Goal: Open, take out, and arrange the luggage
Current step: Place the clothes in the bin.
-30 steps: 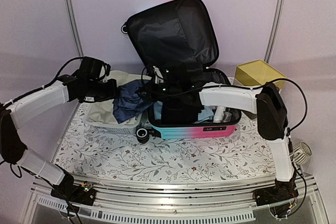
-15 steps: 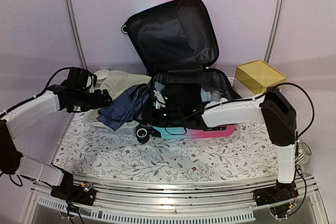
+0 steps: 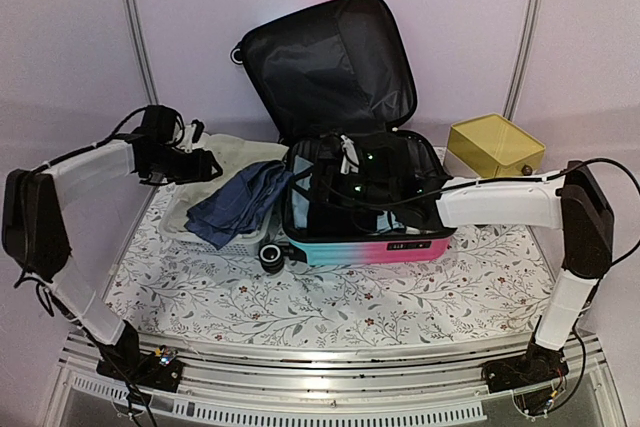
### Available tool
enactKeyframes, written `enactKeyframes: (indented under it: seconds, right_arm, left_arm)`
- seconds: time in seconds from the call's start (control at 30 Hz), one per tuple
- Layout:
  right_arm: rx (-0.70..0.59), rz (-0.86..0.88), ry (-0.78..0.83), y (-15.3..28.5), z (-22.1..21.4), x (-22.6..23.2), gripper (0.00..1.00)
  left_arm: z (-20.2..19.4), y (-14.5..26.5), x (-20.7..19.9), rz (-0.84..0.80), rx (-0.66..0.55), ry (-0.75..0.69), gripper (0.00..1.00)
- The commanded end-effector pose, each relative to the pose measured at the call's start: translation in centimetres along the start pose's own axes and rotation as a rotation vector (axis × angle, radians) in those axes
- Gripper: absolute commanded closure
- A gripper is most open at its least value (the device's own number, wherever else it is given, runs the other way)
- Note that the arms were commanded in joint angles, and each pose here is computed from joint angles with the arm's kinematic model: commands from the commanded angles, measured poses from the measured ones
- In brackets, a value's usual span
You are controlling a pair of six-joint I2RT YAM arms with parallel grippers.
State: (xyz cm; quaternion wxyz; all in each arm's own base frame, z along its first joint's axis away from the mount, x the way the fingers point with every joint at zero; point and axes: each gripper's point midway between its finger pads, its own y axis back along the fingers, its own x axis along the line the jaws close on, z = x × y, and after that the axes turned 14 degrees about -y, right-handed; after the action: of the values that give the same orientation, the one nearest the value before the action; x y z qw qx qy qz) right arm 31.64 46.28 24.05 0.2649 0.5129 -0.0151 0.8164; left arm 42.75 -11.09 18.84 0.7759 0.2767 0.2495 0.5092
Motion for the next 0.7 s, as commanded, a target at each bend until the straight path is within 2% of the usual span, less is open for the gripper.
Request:
enactKeyframes:
  seconds: [0.0, 0.1, 0.2, 0.27, 0.33, 0.43, 0.57, 0.67]
  right_arm:
    - [0.001, 0.037, 0.007, 1.0, 0.6, 1.1, 0.33]
    - [0.010, 0.050, 0.007, 1.0, 0.5, 1.4, 0.33]
    - [0.007, 0.048, 0.006, 1.1, 0.5, 1.4, 0.33]
    - [0.005, 0.040, 0.005, 1.0, 0.6, 1.1, 0.33]
    - [0.011, 0.037, 0.003, 0.9, 0.4, 0.9, 0.34]
    - [0.017, 0.033, -0.002, 0.8, 0.3, 0.7, 0.34]
    - [0.029, 0.025, -0.014, 0.7, 0.2, 0.2, 0.34]
    - [0.030, 0.020, -0.022, 0.8, 0.2, -0.1, 0.34]
  left_arm:
    - [0.2, -2.6, -2.3, -0.212, 0.021, -0.094, 0.31]
    - [-0.2, -3.6, -2.3, -0.247, 0.040, -0.090, 0.20]
    - [-1.6, -5.2, -1.7, -0.289, 0.093, -0.045, 0.19]
    - [-2.6, -6.2, -1.4, -0.326, 0.127, -0.003, 0.25]
    - [-3.2, -6.8, -1.6, -0.390, 0.140, 0.037, 0.37]
    - [-2.3, -6.1, -3.4, -0.527, 0.091, 0.050, 0.59]
    - [-0.9, -4.8, -3.3, -0.497, 0.044, 0.053, 0.94]
    - [0.0, -3.6, -2.1, -0.392, 0.018, 0.060, 1.00]
